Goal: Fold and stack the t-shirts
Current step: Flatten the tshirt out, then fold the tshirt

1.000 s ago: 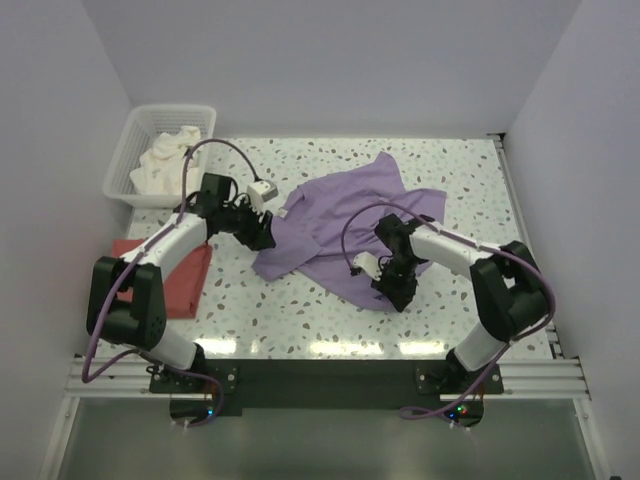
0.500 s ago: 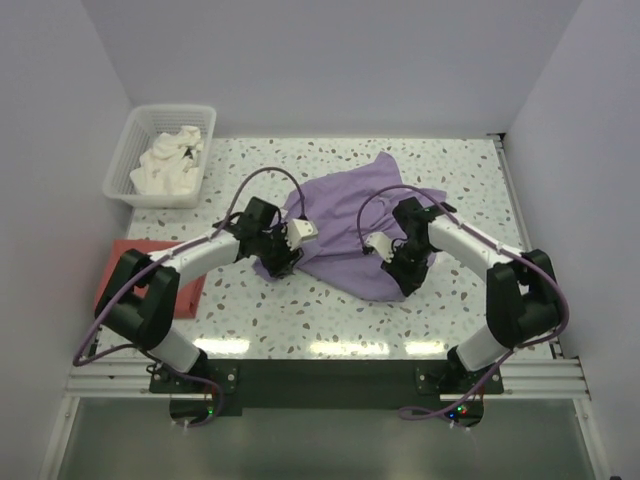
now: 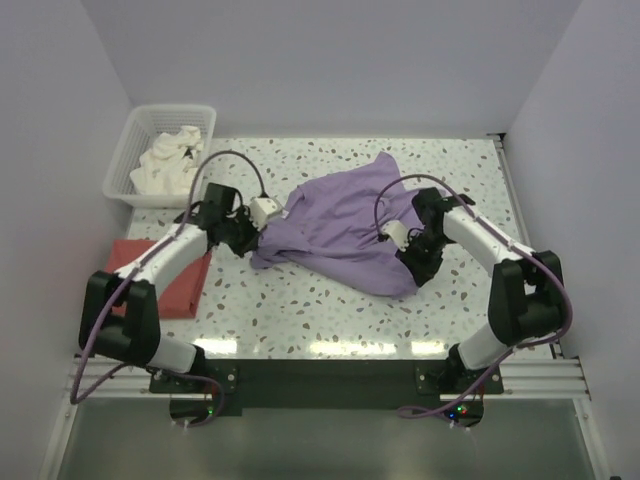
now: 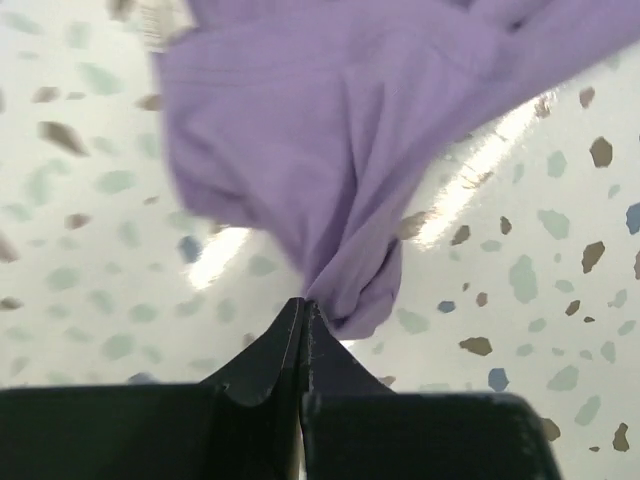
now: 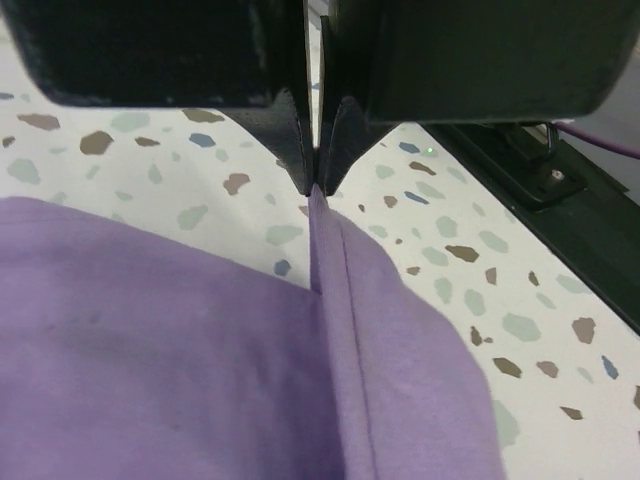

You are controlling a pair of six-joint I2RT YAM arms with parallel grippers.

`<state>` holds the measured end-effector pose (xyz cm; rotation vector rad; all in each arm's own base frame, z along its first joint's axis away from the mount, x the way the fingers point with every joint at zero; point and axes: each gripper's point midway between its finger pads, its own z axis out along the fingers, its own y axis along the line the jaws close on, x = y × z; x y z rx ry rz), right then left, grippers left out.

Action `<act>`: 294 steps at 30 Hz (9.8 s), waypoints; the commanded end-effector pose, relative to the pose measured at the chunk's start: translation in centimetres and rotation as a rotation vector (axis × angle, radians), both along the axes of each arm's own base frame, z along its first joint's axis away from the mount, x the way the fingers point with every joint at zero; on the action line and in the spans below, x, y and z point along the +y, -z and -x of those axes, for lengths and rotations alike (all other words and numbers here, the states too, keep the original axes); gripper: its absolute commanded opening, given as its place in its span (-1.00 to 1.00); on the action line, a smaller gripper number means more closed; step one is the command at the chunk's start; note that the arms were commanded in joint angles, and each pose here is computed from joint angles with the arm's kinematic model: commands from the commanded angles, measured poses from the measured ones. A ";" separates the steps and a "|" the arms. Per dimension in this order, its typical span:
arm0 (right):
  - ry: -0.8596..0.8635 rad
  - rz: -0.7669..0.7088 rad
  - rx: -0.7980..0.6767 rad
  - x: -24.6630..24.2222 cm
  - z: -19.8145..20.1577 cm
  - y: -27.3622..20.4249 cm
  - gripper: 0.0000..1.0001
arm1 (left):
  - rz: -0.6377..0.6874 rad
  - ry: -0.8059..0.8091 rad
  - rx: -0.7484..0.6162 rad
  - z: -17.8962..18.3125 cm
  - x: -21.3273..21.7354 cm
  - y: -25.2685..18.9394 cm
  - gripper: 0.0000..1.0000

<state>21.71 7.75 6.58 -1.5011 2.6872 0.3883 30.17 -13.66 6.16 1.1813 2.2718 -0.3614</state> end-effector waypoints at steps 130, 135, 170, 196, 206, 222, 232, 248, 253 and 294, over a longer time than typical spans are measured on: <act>0.546 0.222 -2.111 -15.0 -1.0 -57.3 -1.00 | 0.290 -0.464 -1.863 8.6 13.4 -61.4 -1.00; 0.411 0.188 -1.942 -13.3 -7.8 -50.9 -1.00 | 0.250 -0.217 -1.575 2.7 9.4 -52.4 -1.00; 0.158 0.268 -1.067 -12.1 -41.3 -5.2 -1.00 | -0.038 -0.300 -0.702 -35.7 2.7 -10.2 -1.00; 0.130 0.063 -0.861 -14.9 -35.7 -5.4 -1.00 | 0.001 -0.375 -0.271 -15.5 2.6 -12.8 -1.00; 0.092 0.031 -0.806 -15.9 -32.6 -4.2 -1.00 | 0.018 -0.305 -0.118 -7.2 1.4 -10.1 -1.00; 0.050 0.063 -0.729 -16.2 -31.1 -1.0 -1.00 | -0.060 -0.340 0.117 -2.0 -0.4 -3.5 -1.00; 0.037 0.050 -0.755 -16.0 -30.9 -4.0 -1.00 | 0.007 -0.288 0.095 -2.9 -1.9 -9.5 -1.00; -0.068 0.118 -0.640 -17.0 -26.8 0.9 -1.00 | -0.143 -0.279 0.274 2.6 0.2 -2.8 -1.00; -0.058 0.142 -0.632 -17.6 -26.8 1.6 -1.00 | -0.154 -0.279 0.275 2.0 0.1 -1.8 -1.00; -0.104 0.126 -0.505 -17.9 -21.3 0.4 -0.20 | -0.219 -0.190 0.226 1.7 1.6 -2.8 -0.47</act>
